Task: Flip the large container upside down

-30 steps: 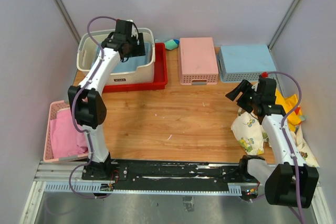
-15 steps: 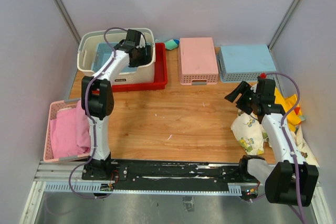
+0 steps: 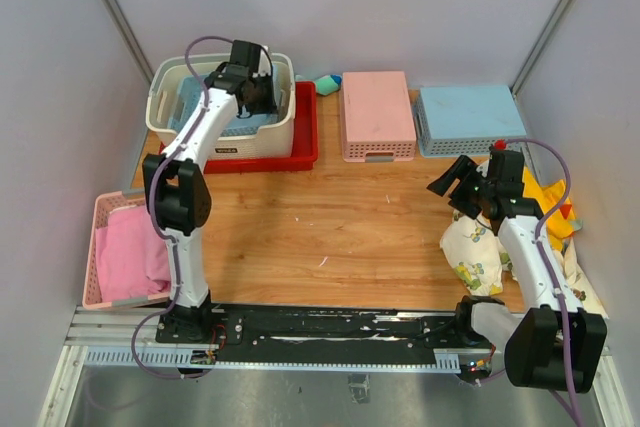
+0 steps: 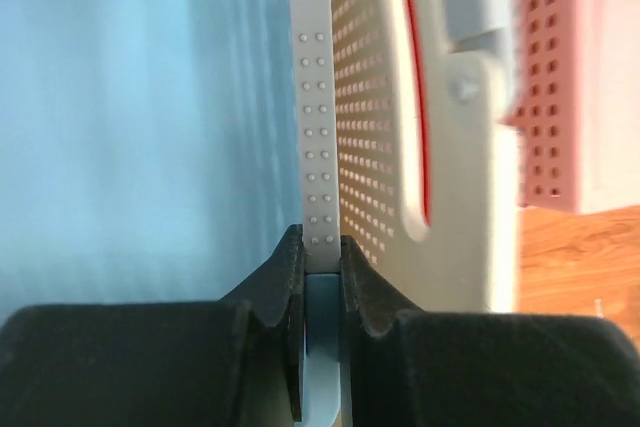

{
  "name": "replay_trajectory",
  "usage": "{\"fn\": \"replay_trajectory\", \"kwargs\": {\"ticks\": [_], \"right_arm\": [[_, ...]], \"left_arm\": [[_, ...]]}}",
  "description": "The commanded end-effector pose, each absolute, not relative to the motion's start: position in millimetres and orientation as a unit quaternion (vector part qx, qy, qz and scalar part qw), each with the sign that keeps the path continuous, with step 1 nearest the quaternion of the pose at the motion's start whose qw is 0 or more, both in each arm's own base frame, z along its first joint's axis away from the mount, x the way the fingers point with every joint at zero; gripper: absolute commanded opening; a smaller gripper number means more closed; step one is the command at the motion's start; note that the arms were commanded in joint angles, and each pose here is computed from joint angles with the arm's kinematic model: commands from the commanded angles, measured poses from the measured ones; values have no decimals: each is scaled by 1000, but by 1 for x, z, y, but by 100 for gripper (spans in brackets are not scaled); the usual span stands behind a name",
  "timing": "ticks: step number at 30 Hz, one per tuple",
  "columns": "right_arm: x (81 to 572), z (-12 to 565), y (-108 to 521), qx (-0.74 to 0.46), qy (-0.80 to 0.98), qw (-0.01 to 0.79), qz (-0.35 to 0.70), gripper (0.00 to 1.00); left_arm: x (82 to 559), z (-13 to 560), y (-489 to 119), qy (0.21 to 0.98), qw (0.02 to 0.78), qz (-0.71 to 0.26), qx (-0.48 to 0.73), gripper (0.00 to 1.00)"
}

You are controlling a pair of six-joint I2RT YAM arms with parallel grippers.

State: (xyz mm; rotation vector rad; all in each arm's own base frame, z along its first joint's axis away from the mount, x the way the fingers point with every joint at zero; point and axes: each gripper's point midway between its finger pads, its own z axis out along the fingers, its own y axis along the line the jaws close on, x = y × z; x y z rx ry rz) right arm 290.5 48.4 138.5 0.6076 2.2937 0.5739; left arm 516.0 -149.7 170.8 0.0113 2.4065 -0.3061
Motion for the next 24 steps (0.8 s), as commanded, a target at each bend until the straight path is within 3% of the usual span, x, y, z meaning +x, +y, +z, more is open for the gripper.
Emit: {"fn": "replay_trajectory", "kwargs": {"ticks": [1, 12, 18, 24], "right_arm": [[291, 143, 48, 227, 884, 341, 224, 72], [292, 147, 51, 222, 884, 339, 234, 71], [295, 162, 48, 218, 881, 353, 226, 71], [292, 207, 22, 227, 869, 397, 190, 74]], "left_arm": [[515, 278, -157, 877, 454, -152, 33, 0], [467, 412, -154, 806, 558, -188, 57, 0], [403, 498, -183, 746, 617, -228, 109, 0], [320, 531, -254, 698, 580, -372, 194, 0]]}}
